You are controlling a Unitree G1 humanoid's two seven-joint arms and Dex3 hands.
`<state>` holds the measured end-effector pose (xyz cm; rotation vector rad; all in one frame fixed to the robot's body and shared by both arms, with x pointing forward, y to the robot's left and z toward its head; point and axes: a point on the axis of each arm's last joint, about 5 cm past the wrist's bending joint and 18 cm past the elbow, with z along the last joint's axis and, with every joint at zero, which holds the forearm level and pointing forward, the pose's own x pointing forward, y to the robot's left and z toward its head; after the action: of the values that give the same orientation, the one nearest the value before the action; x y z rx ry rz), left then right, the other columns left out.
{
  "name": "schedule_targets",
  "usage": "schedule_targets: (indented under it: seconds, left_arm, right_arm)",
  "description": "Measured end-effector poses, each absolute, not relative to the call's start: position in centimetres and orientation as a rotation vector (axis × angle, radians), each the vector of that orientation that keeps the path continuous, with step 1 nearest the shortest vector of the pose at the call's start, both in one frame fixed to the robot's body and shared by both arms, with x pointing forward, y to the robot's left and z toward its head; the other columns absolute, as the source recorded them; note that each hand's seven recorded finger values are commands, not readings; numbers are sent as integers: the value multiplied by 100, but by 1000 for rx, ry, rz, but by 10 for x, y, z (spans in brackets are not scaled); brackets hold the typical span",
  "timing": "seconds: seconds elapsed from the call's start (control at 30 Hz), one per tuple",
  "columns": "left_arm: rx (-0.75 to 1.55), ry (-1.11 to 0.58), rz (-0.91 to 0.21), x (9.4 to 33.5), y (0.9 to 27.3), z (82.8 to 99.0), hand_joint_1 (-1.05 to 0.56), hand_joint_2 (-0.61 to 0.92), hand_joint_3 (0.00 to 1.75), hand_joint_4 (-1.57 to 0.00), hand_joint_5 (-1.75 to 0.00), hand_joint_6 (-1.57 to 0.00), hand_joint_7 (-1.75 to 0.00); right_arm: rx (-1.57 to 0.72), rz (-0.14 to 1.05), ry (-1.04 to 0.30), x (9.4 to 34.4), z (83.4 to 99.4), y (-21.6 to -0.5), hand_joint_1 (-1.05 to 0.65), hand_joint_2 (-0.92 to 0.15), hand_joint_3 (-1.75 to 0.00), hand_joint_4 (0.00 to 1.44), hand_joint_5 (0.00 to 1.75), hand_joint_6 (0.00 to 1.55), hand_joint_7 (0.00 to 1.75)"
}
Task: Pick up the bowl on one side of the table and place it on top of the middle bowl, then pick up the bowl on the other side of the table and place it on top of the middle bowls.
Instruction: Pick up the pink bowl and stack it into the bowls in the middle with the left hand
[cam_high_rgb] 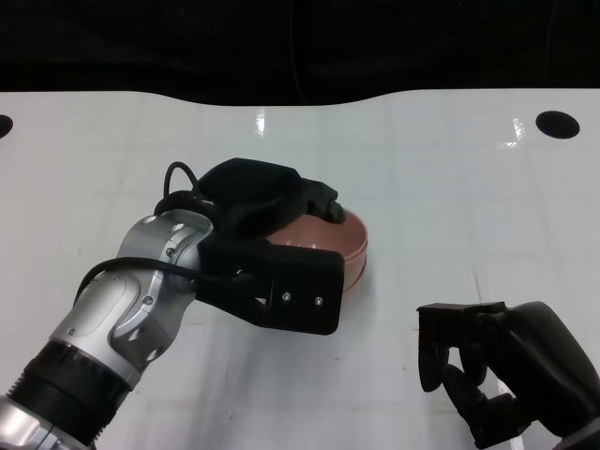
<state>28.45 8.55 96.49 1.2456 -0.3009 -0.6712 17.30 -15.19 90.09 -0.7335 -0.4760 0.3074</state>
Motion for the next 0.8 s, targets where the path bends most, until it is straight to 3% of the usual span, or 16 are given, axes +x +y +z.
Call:
schedule_targets:
  seconds: [0.33, 0.6, 0.8]
  left_arm:
    - [1303, -314, -672, 282, 89, 963, -72, 92, 39, -24, -11, -25, 0]
    - [1242, -337, -619, 264, 107, 944, -71, 92, 38, -22, -12, -23, 0]
    - [1165, -408, -541, 253, 118, 947, -67, 92, 38, -21, -14, -24, -1]
  right_arm:
    - [-731, 313, -480, 173, 901, -151, -7, -12, -164, 98, 175, 84, 158]
    - [-732, 311, -478, 173, 901, -151, -7, -12, -164, 98, 175, 84, 158]
    - [-732, 311, -477, 173, 901, -151, -7, -12, -164, 99, 175, 85, 159]
